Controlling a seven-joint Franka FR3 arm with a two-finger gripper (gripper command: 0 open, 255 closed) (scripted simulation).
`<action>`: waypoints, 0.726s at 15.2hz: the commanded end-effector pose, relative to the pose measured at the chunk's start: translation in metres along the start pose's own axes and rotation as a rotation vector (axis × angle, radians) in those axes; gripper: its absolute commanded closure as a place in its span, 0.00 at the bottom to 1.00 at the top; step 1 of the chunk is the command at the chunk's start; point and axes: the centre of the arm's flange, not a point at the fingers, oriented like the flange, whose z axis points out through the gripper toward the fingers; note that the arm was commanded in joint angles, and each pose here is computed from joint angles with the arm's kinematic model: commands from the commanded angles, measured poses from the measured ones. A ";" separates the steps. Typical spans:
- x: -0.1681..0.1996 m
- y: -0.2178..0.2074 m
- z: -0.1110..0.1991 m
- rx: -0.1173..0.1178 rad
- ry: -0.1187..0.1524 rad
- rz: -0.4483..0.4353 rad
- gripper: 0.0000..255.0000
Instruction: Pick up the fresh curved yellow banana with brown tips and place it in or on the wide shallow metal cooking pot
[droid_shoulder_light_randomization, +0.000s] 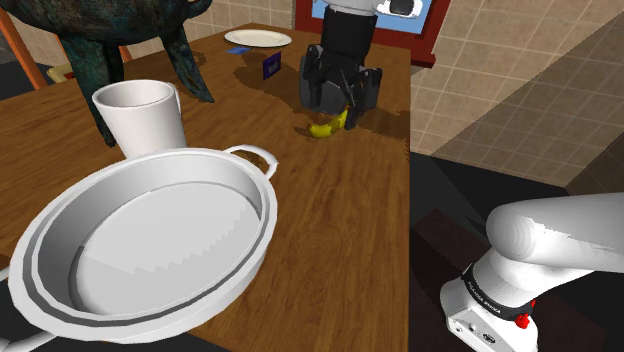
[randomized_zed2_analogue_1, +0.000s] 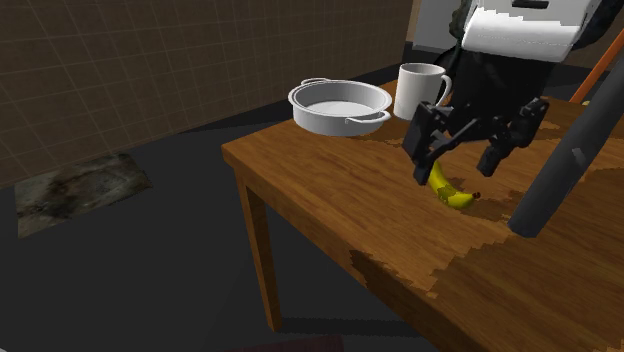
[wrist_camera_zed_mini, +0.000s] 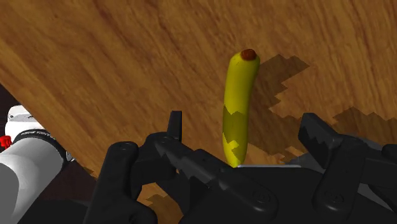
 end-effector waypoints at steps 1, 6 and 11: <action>0.001 -0.001 0.011 0.000 0.000 0.003 0.00; 0.001 -0.001 0.019 0.000 0.000 0.003 0.00; 0.001 -0.001 0.019 0.000 0.000 0.003 0.00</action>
